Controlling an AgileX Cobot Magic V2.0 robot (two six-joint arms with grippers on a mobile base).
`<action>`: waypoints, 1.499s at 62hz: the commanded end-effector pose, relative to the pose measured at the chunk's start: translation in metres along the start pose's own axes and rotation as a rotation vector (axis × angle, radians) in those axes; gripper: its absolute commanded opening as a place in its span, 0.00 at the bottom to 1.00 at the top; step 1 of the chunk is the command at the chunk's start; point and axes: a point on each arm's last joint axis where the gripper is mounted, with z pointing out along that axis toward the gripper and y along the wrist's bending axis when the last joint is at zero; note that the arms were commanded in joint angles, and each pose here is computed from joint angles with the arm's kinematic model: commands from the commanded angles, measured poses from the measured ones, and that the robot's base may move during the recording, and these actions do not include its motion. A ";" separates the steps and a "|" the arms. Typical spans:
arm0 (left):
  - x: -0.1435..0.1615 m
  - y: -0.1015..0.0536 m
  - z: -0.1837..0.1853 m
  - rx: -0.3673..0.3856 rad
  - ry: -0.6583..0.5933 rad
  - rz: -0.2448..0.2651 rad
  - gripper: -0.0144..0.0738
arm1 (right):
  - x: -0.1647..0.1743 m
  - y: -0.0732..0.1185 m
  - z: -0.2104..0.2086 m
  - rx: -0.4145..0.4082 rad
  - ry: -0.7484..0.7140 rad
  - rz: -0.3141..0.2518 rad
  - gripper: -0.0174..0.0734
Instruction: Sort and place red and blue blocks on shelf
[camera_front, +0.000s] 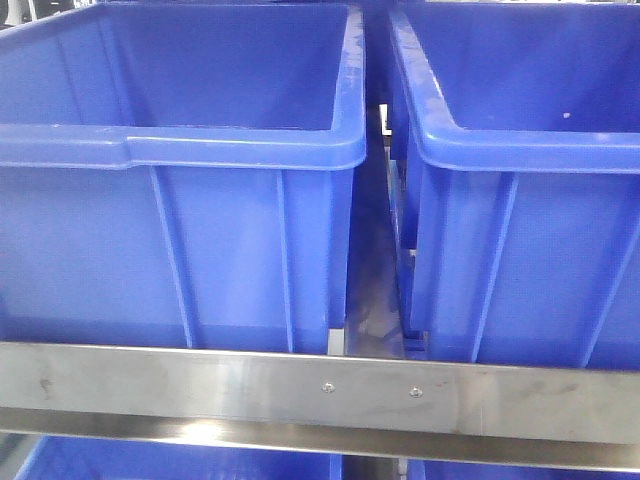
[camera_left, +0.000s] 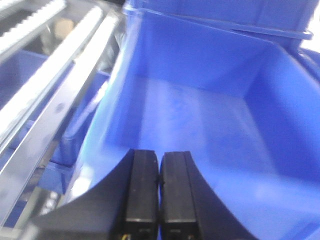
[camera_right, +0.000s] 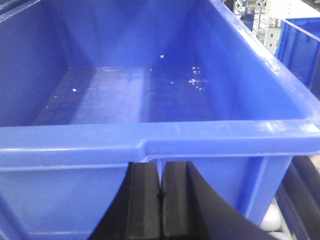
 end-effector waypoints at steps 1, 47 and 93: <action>0.002 0.002 -0.002 0.015 -0.115 -0.005 0.32 | -0.016 0.002 -0.003 -0.007 -0.135 -0.022 0.26; 0.035 0.011 -0.001 0.015 -0.135 0.006 0.32 | -0.016 0.002 -0.003 -0.007 -0.135 -0.022 0.26; 0.035 0.011 -0.001 0.015 -0.133 0.006 0.32 | -0.016 0.002 -0.003 -0.007 -0.135 -0.022 0.26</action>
